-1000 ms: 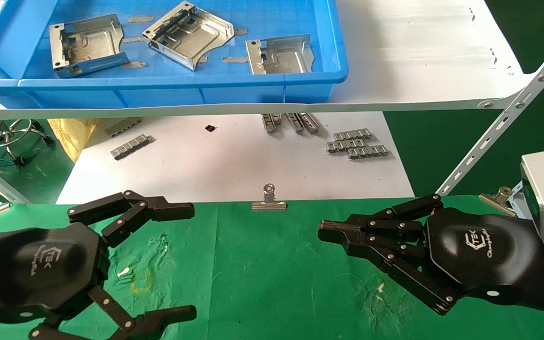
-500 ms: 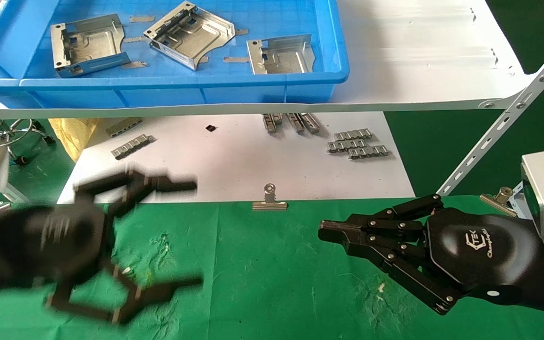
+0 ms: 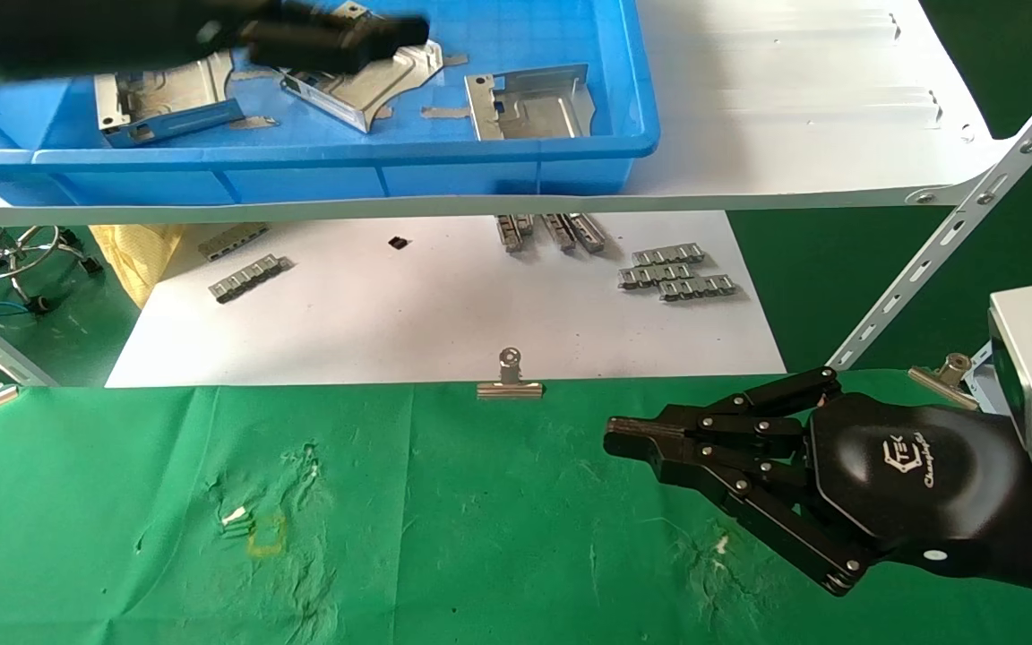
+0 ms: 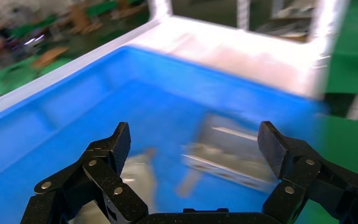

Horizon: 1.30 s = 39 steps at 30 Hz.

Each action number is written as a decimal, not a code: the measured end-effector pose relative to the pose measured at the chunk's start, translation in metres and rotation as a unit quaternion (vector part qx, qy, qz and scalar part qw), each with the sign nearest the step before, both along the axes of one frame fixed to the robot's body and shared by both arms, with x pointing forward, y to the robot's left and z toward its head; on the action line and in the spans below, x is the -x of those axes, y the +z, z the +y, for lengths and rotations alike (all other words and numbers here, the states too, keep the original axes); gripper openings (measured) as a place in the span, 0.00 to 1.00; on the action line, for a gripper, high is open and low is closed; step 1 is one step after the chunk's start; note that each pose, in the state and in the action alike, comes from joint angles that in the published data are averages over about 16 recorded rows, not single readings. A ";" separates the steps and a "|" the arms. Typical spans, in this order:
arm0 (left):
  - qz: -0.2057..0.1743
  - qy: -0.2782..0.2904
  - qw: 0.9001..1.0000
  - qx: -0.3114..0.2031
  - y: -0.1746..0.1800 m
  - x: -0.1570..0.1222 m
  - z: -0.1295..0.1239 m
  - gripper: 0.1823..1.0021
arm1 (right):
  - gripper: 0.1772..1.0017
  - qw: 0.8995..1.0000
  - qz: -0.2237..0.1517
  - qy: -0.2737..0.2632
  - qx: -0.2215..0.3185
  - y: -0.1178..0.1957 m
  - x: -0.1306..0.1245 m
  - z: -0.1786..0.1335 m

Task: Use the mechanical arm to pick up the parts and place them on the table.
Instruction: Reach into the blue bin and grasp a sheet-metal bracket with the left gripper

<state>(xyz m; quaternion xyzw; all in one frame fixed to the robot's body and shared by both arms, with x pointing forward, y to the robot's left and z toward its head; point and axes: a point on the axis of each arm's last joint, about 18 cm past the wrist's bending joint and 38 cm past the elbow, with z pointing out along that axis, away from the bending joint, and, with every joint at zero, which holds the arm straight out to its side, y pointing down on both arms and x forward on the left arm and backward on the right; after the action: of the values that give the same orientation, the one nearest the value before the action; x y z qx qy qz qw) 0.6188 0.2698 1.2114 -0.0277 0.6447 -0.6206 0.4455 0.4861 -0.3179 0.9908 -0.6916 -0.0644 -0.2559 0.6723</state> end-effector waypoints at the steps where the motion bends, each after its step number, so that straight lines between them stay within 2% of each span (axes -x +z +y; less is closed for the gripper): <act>1: 0.001 0.015 1.000 0.007 0.008 -0.008 -0.003 1.00 | 0.02 1.000 0.000 0.000 0.000 0.000 0.000 0.000; 7: 0.012 0.105 0.994 0.042 0.033 -0.048 -0.011 1.00 | 0.02 1.000 0.000 0.000 0.000 0.000 0.000 0.000; 15: 0.026 0.185 0.981 0.057 0.033 -0.076 -0.006 1.00 | 0.02 1.000 0.000 0.000 0.000 0.000 0.000 0.000; 29: 0.056 0.219 0.974 0.030 0.015 -0.085 0.005 0.94 | 0.02 1.000 0.000 0.000 0.000 0.000 0.000 0.000; 39: 0.065 0.223 0.972 0.022 0.009 -0.086 0.008 0.75 | 0.02 1.000 0.000 0.000 0.000 0.000 0.000 0.000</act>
<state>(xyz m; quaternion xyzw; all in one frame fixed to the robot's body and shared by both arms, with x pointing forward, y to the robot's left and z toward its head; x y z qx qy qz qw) 0.7049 0.2781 1.2209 -0.2210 0.6362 -0.5161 0.5292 0.4861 -0.3179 0.9908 -0.6916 -0.0644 -0.2559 0.6723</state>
